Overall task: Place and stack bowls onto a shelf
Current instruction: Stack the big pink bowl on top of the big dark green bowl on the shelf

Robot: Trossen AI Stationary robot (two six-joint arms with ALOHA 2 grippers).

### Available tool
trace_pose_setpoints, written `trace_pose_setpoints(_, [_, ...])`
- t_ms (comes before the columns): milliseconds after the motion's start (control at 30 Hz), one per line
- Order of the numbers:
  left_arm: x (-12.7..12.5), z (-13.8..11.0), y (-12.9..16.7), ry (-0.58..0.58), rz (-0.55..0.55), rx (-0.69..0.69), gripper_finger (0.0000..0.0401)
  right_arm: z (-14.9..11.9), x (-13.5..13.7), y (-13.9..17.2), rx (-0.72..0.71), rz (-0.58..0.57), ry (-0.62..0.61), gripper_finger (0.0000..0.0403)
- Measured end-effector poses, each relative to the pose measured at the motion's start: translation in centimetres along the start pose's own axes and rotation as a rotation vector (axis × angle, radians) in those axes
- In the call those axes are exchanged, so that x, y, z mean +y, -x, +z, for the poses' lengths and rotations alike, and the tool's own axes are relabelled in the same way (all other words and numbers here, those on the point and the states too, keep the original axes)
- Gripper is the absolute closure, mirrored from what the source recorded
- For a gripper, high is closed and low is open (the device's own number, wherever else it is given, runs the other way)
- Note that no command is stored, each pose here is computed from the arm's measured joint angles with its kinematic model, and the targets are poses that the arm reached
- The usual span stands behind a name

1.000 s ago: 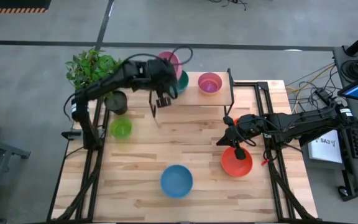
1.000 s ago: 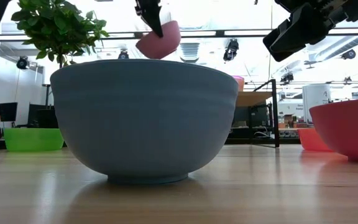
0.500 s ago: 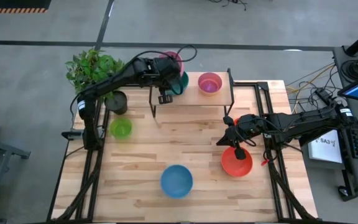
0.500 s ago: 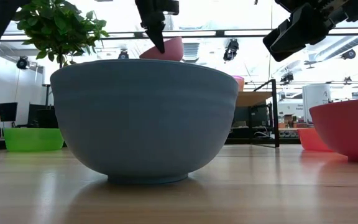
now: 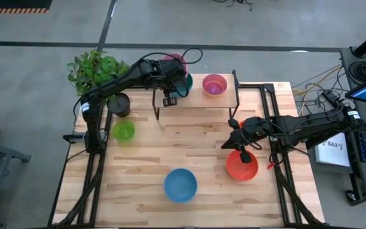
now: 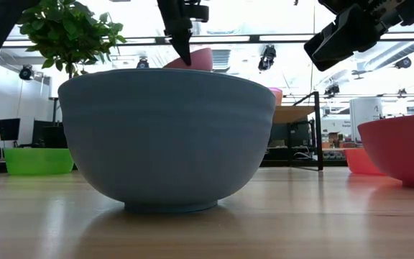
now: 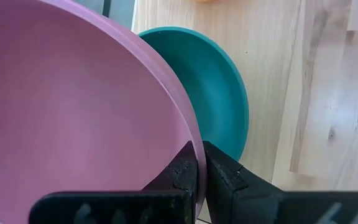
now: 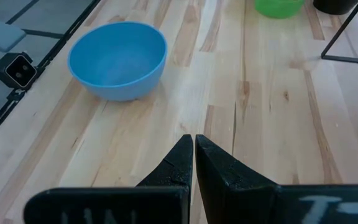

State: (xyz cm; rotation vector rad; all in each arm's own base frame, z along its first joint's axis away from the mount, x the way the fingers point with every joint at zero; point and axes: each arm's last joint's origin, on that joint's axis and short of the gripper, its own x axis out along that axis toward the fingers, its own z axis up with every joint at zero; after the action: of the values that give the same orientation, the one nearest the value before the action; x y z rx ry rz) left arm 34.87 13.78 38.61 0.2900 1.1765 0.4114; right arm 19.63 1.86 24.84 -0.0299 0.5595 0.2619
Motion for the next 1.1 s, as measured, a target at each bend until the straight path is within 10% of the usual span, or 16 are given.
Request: trace_pose_setpoints(1100, [-0.33,-0.11,0.03,0.02,-0.091,-0.01,0.0357,-0.05,0.0,-0.01,0.005,0.001,-0.002,0.0394])
